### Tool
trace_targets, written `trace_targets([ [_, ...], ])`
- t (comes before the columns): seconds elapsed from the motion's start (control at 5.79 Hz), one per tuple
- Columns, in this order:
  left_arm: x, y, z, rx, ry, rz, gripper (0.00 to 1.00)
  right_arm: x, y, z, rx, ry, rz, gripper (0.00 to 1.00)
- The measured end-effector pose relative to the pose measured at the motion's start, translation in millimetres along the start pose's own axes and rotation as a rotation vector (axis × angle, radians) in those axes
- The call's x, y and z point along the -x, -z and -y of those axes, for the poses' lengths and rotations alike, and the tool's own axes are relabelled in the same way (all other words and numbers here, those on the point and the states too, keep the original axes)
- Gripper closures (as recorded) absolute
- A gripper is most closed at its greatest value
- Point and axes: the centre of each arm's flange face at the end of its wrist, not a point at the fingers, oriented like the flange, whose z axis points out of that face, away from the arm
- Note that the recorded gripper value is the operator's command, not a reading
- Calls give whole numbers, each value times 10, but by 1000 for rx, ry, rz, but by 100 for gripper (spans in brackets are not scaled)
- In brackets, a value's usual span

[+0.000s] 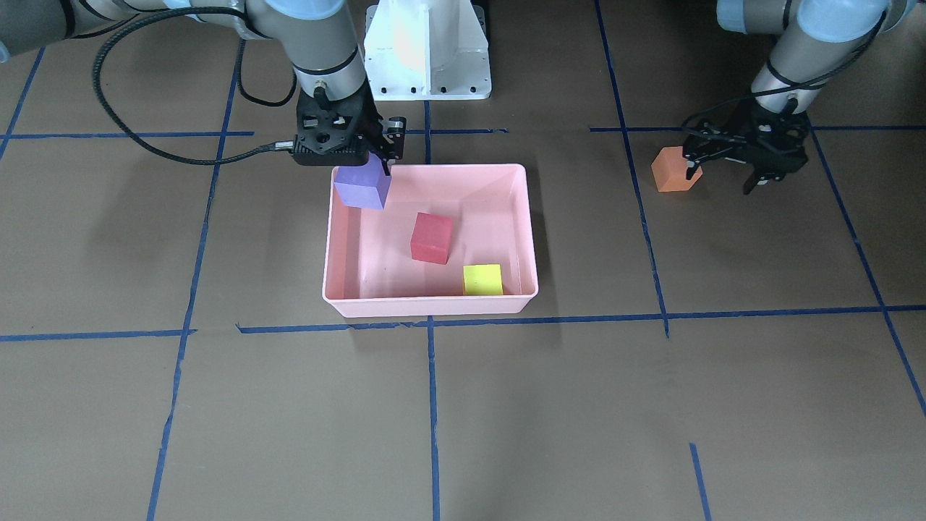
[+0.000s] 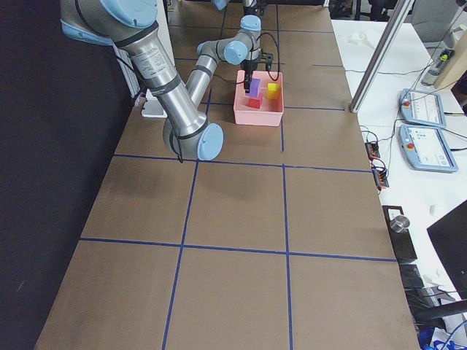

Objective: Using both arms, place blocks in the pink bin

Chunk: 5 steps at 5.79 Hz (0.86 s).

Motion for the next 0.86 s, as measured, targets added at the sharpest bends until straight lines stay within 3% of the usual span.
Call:
trace_targets([
  [0.35,116,-75,-236,-2,229,-17,0,-4,-12,-12,-2,14,-3,0],
  [0.86,-320,-406,-566,91,321,-42,0,-123,-67,-16,-2,21,-16,0],
])
